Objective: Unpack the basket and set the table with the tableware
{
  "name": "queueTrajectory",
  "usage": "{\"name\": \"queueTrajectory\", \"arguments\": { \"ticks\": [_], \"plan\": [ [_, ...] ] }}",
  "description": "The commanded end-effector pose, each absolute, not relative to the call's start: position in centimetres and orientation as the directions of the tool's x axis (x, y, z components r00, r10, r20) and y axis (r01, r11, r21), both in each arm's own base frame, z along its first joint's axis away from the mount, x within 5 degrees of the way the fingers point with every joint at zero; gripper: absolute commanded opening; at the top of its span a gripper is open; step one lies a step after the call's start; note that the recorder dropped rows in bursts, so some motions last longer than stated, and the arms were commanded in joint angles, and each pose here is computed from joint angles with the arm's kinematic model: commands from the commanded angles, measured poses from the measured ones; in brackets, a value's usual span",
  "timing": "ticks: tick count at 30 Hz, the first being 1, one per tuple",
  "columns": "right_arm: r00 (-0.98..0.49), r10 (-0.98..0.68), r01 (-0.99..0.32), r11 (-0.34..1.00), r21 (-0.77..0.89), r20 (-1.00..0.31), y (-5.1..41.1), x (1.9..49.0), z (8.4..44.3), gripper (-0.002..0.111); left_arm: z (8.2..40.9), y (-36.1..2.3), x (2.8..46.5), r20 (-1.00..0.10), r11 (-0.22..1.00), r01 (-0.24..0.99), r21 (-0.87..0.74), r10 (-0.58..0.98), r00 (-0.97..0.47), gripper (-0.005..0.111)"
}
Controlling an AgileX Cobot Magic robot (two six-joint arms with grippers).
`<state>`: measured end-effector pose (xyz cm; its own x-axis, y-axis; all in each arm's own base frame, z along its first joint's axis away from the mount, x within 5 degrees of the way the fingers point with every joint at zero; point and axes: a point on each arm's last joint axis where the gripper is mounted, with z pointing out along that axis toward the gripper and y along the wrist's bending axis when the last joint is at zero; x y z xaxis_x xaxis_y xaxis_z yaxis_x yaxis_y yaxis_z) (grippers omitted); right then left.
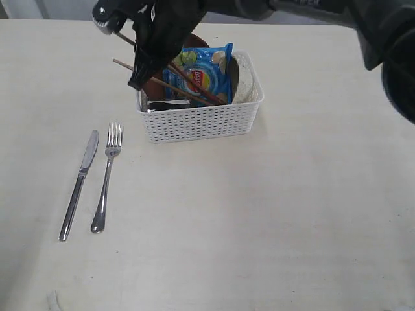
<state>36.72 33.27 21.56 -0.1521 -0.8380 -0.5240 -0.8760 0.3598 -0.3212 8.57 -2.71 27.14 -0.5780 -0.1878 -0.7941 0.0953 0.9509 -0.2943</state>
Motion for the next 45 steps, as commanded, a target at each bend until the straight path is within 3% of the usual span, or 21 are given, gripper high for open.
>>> {"name": "queueTrajectory", "arguments": {
  "ticks": [1, 7, 12, 18, 23, 31, 36, 45],
  "plan": [
    [-0.138, -0.812, -0.862, 0.381, -0.335, -0.568, 32.7, 36.0, 25.0, 0.000, 27.1, -2.8, 8.5, -0.798, 0.949, 0.107, -0.297, -0.185, -0.574, 0.000],
    [-0.144, -0.814, -0.840, 0.401, -0.365, -0.562, 31.6, 35.5, 27.4, -0.001, 27.1, -2.8, 8.5, -0.800, 0.950, 0.111, -0.292, -0.178, -0.573, 0.000],
    [-0.220, -0.820, -0.731, 0.497, -0.468, -0.528, 29.3, 35.6, 30.4, -0.001, 27.1, -2.8, 8.5, -0.801, 0.951, 0.113, -0.289, -0.175, -0.573, 0.000],
    [-0.464, -0.703, -0.602, 0.697, -0.390, -0.539, 23.6, 36.9, 32.8, -0.001, 27.0, -2.8, 8.5, -0.798, 0.950, 0.114, -0.289, -0.174, -0.577, 0.000],
    [-0.695, -0.518, -0.479, 0.851, -0.218, -0.499, 16.7, 39.1, 32.5, -0.001, 27.0, -2.8, 8.5, -0.797, 0.950, 0.115, -0.292, -0.175, -0.578, 0.000],
    [-0.905, -0.217, -0.235, 0.972, 0.004, -0.366, 7.5, 40.7, 28.2, -0.001, 27.0, -2.8, 8.5, -0.797, 0.950, 0.115, -0.292, -0.175, -0.578, 0.000],
    [-0.958, -0.075, -0.077, 0.997, -0.002, -0.276, 2.9, 39.7, 23.0, -0.001, 27.0, -2.8, 8.5, -0.797, 0.950, 0.115, -0.292, -0.175, -0.578, 0.000],
    [-0.985, 0.055, 0.070, 0.993, -0.091, -0.166, -4.2, 37.3, 16.2, -0.001, 27.0, -2.8, 8.5, -0.798, 0.950, 0.116, -0.289, -0.172, -0.577, 0.000]
  ]
}}
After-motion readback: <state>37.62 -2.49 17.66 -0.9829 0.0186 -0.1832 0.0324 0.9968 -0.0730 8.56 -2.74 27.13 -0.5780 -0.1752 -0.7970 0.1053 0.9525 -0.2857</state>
